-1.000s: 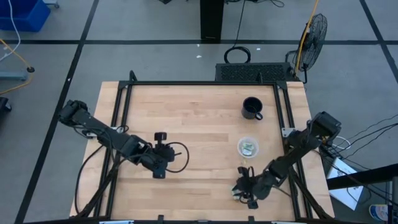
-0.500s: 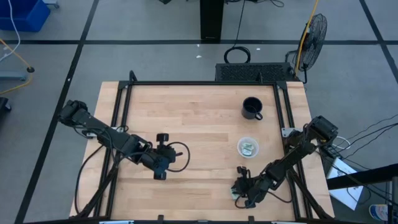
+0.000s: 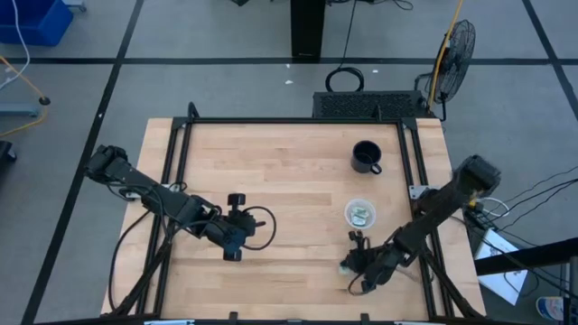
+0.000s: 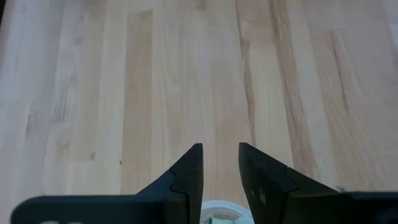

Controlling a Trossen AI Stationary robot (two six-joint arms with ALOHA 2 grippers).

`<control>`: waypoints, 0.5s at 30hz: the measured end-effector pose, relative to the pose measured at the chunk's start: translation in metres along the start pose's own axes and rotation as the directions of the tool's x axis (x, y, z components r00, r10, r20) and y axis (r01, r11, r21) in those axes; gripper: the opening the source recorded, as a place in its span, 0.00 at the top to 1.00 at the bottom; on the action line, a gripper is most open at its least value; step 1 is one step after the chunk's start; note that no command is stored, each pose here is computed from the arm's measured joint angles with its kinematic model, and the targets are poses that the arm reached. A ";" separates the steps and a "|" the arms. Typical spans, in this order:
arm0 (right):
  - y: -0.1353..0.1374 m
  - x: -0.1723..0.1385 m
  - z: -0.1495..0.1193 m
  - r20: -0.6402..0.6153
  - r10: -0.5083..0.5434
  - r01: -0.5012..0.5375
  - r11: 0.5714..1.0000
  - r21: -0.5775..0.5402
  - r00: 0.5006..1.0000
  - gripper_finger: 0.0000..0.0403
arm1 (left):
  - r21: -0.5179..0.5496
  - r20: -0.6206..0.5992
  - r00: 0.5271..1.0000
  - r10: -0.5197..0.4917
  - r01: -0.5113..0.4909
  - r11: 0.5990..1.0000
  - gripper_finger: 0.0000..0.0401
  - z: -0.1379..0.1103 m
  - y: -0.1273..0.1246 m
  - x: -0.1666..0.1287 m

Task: Pick and place items into bin
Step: Put the white stevia packet into the right transparent bin

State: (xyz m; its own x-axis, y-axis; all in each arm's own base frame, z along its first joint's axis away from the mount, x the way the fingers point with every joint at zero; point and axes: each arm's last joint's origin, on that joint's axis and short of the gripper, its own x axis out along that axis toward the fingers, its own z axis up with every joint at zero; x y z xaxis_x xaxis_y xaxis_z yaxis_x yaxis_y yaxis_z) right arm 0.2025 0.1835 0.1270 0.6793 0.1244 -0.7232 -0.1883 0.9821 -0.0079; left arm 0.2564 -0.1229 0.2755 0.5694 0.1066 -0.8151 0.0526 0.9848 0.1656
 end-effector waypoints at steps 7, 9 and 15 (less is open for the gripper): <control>-0.047 -0.070 0.013 0.046 -0.353 0.353 0.936 0.005 0.934 1.00 | 0.007 0.032 0.999 -0.004 0.004 1.000 0.73 0.003 -0.001 0.000; -0.060 -0.083 0.010 0.012 -0.427 0.425 0.903 0.064 0.904 1.00 | 0.002 0.046 0.999 -0.008 0.008 1.000 0.73 0.005 -0.001 0.000; -0.088 -0.086 -0.013 -0.112 -0.496 0.508 0.846 0.162 0.861 1.00 | -0.006 0.064 0.998 -0.012 0.013 1.000 0.73 0.006 -0.001 0.000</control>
State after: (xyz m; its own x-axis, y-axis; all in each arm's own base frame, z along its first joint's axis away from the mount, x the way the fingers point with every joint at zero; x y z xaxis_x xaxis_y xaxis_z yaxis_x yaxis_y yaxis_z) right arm 0.1516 0.0845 0.1811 0.5988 -0.3958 -0.6963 0.3008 0.9168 -0.2626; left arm 0.2616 -0.1251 0.2789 0.6197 0.0855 -0.7801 0.0552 0.9868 0.1520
